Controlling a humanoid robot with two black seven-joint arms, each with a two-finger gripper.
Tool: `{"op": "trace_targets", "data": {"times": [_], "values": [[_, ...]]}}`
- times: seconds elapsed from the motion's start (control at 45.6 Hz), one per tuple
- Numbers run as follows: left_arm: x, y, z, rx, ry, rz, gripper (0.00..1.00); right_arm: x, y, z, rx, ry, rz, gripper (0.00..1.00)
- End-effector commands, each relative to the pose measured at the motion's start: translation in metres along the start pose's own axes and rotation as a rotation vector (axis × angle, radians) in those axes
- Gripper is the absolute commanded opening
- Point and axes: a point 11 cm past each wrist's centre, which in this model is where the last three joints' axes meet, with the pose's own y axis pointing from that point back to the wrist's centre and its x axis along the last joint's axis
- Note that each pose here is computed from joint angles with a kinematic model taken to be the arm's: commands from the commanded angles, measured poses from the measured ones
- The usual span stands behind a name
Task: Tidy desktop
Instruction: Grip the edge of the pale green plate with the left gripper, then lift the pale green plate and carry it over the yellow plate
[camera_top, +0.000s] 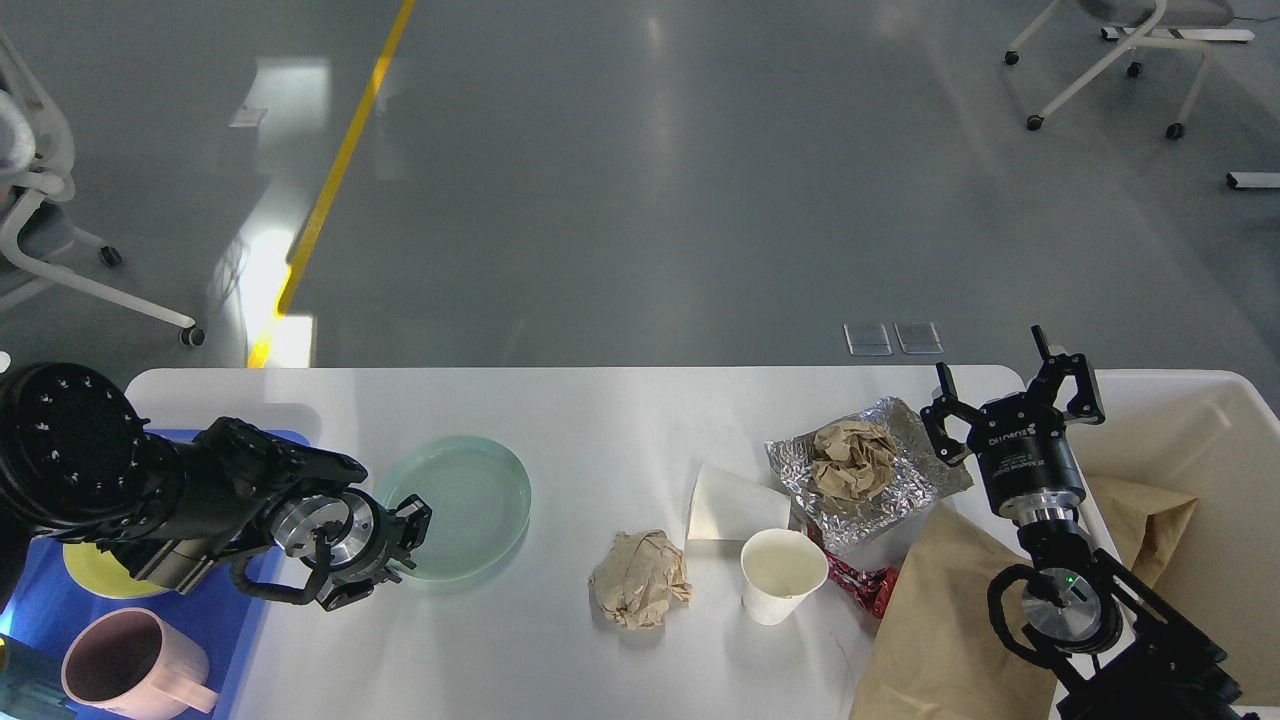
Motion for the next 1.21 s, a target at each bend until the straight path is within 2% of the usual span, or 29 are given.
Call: {"op": "trace_targets", "data": {"times": [0.0, 0.132, 0.307, 0.614, 0.79, 1.184], "values": [[0.0, 0.001, 0.0, 0.001, 0.011, -0.003, 0.11, 0.0, 0.0, 0.0, -0.001, 0.0, 0.0, 1.0], [0.0, 0.001, -0.003, 0.01, 0.028, -0.008, 0.0, 0.0, 0.0, 0.0, -0.001, 0.0, 0.0, 1.0], [0.004, 0.003, -0.009, 0.055, 0.035, -0.005, 0.0, 0.0, 0.0, 0.0, -0.001, 0.0, 0.0, 1.0], [0.007, 0.011, -0.005, 0.055, 0.034, -0.001, 0.0, 0.0, 0.0, 0.0, -0.001, 0.0, 0.0, 1.0], [0.026, 0.044, -0.002, 0.065, 0.028, 0.011, 0.0, 0.0, 0.0, 0.0, -0.001, 0.001, 0.001, 1.0], [0.049, 0.125, 0.016, -0.034, -0.019, -0.047, 0.0, 0.001, 0.0, 0.0, -0.001, 0.001, 0.003, 1.0]]}}
